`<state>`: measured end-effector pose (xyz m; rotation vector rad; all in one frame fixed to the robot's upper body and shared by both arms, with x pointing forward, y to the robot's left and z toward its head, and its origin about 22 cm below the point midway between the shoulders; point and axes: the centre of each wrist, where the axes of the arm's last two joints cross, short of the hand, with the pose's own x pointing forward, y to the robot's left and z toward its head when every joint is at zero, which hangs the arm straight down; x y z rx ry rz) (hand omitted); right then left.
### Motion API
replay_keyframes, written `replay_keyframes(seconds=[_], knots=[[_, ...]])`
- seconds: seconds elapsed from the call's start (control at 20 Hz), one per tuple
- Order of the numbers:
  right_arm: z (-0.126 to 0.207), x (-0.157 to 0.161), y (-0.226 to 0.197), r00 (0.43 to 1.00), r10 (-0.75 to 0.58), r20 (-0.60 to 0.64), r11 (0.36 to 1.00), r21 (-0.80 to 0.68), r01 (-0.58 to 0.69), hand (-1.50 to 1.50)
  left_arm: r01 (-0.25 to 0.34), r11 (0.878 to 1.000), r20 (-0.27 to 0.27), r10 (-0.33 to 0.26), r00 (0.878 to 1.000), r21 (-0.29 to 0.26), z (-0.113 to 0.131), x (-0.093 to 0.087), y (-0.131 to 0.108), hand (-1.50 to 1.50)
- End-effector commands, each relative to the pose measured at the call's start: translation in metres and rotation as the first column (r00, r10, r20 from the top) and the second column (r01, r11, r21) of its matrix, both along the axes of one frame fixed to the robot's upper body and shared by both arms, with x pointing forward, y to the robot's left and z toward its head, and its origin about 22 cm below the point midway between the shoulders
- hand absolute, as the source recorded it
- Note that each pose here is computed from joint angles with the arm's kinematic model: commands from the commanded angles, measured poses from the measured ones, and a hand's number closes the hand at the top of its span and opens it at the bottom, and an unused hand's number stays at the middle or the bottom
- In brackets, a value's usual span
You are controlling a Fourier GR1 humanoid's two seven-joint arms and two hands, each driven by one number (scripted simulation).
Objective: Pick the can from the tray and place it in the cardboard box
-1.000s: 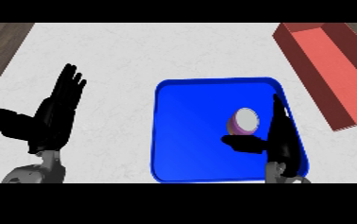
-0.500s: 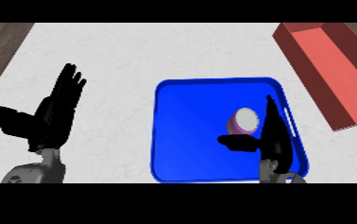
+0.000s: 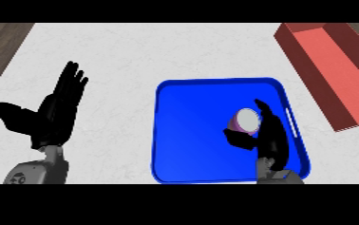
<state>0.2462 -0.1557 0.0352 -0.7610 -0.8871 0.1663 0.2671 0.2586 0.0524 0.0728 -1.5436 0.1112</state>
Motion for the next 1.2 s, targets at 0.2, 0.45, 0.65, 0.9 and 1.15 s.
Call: replay_keyframes(seconds=[0.2,0.45,0.65,0.9,1.15], knots=[[-0.016,0.000,0.014,0.999,0.035,-0.001,0.991,-0.131,-0.034,1.50,-0.020,1.000,0.003,0.020,1.000,0.005,0.010,-0.010,0.010,0.00],[0.006,0.008,-0.001,1.000,0.006,0.024,0.980,-0.198,-0.001,1.50,0.012,1.000,0.005,-0.012,1.000,0.016,0.008,0.004,-0.003,0.00],[0.012,0.013,0.027,0.959,0.279,0.038,0.902,-0.352,-0.249,1.50,0.001,1.000,0.001,-0.001,1.000,0.012,0.012,0.002,0.010,0.00],[0.017,0.020,0.066,0.671,0.733,-0.114,0.522,-0.537,-0.662,1.50,0.085,0.996,0.021,-0.084,0.996,-0.002,0.011,0.004,-0.014,0.00],[0.058,0.056,0.072,0.537,0.840,-0.081,0.387,-0.604,-0.697,1.50,0.030,1.000,0.016,-0.030,0.999,0.005,0.006,0.005,-0.010,0.00]])
